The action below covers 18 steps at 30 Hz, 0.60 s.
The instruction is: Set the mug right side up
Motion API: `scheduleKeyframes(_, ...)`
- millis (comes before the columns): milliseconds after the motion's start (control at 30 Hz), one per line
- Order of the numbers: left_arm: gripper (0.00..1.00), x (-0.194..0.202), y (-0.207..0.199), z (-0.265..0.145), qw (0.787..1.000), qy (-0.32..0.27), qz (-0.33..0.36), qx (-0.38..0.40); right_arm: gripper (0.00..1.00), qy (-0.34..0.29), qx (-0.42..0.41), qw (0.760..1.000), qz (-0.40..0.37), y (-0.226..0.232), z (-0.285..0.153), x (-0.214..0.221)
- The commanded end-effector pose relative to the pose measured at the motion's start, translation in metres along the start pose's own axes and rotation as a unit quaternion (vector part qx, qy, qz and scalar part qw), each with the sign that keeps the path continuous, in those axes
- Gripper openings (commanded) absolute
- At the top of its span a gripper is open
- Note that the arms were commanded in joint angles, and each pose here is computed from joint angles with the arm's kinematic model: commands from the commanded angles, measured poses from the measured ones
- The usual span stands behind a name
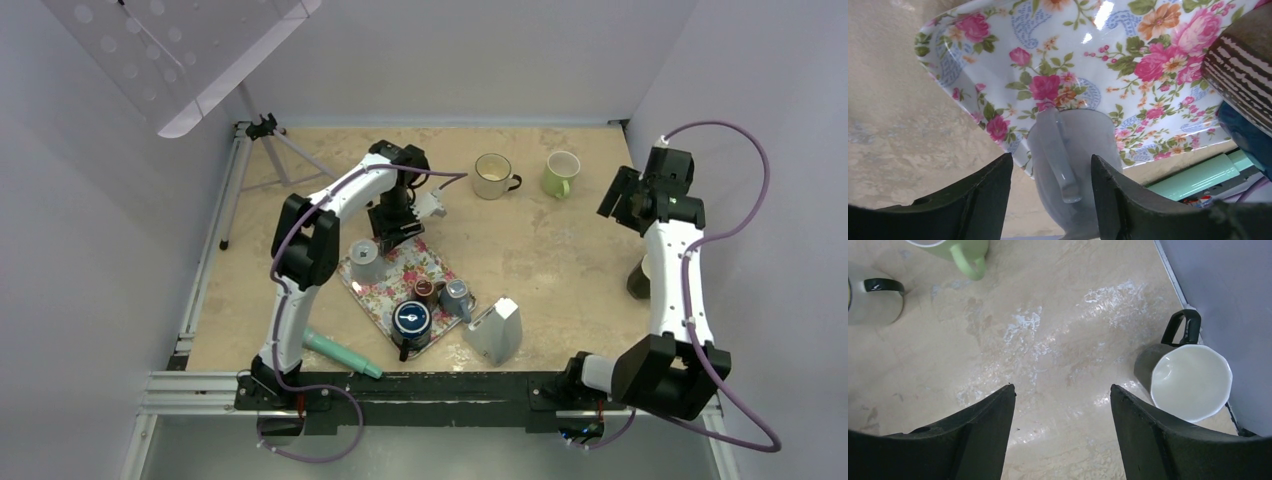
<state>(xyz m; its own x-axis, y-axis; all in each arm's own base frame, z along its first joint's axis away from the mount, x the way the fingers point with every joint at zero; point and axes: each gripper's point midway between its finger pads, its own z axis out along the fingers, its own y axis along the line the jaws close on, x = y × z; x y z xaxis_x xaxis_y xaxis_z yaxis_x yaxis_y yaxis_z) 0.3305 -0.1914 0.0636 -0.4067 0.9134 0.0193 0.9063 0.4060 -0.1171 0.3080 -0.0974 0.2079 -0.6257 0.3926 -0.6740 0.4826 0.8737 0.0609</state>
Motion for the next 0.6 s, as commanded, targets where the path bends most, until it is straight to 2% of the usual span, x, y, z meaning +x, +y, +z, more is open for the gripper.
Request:
scheduleKeyframes(0,0.6,-0.002,0.013,-0.014,0.999,-0.006,0.003,-0.038,0.73,-0.048,-0.038,0.998,0.003,0.022,-0.026,-0.023)
scheduleKeyframes(233,0.43,0.003,0.001,-0.001,1.0,0.005,-0.007,-0.005,0.73,-0.06,-0.051,0.997,-0.005,0.029,-0.034,-0.024)
scheduleKeyframes(500,0.42,0.008,-0.013,0.018,0.999,0.014,-0.002,0.038,0.73,-0.07,-0.063,0.996,-0.004,0.034,-0.039,-0.027)
scheduleKeyframes(567,0.38,0.007,-0.012,0.02,0.999,0.01,-0.003,0.034,0.73,-0.072,-0.061,0.996,-0.005,0.033,-0.039,-0.027)
